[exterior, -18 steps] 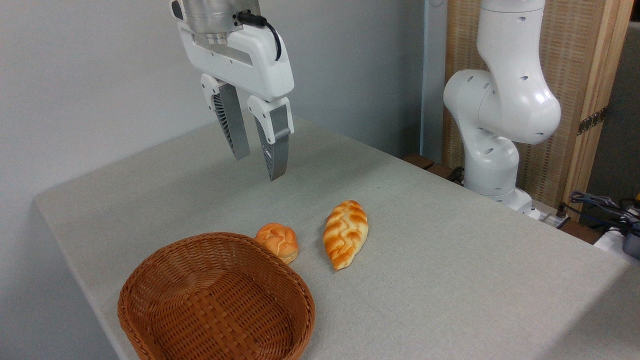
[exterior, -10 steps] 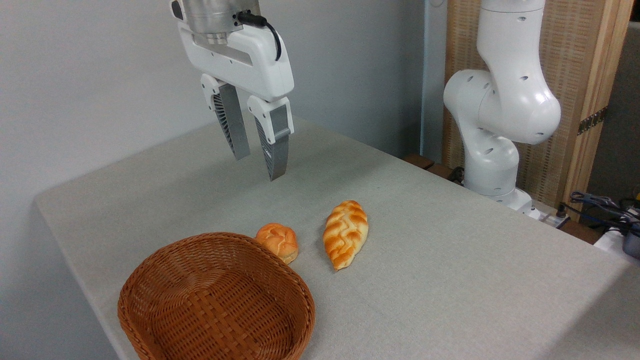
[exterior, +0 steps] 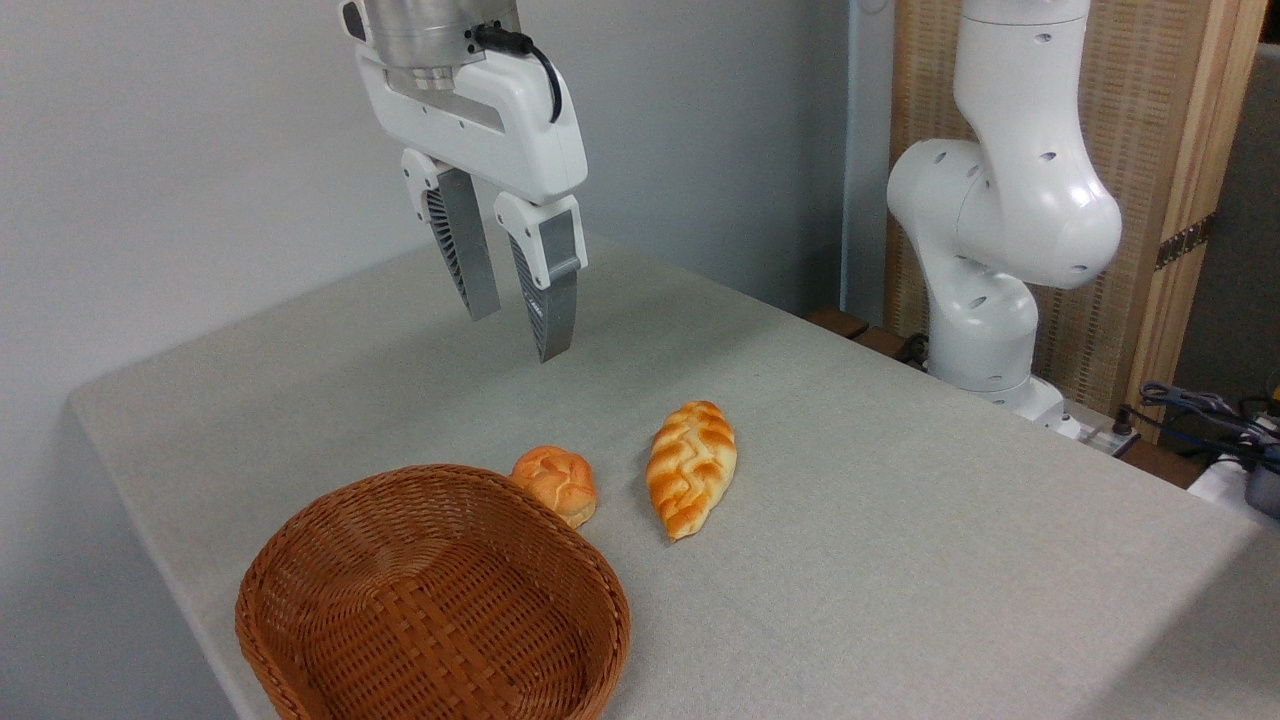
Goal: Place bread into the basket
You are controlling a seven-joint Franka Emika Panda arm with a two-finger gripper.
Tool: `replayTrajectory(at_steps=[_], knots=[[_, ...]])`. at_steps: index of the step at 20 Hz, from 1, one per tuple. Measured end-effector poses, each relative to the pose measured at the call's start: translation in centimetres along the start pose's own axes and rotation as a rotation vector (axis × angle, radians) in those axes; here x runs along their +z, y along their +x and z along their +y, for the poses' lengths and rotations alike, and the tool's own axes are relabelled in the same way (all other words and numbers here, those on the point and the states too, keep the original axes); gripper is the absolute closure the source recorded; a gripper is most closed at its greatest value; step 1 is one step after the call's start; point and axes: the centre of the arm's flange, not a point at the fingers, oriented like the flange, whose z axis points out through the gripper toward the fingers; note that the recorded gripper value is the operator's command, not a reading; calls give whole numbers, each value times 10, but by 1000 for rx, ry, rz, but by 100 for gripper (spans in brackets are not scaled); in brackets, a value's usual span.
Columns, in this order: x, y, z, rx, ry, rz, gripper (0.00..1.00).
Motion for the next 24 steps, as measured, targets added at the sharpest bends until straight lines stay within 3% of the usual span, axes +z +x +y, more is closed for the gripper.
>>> replayTrajectory(at_steps=[9, 11, 15, 20, 24], knots=[[7, -1, 5, -1, -32, 15, 0], [17, -8, 9, -5, -18, 39, 0], [55, -26, 32, 4, 19, 91, 0], [122, -16, 67, 64, 47, 98, 0], [142, -14, 71, 72, 49, 94, 0]])
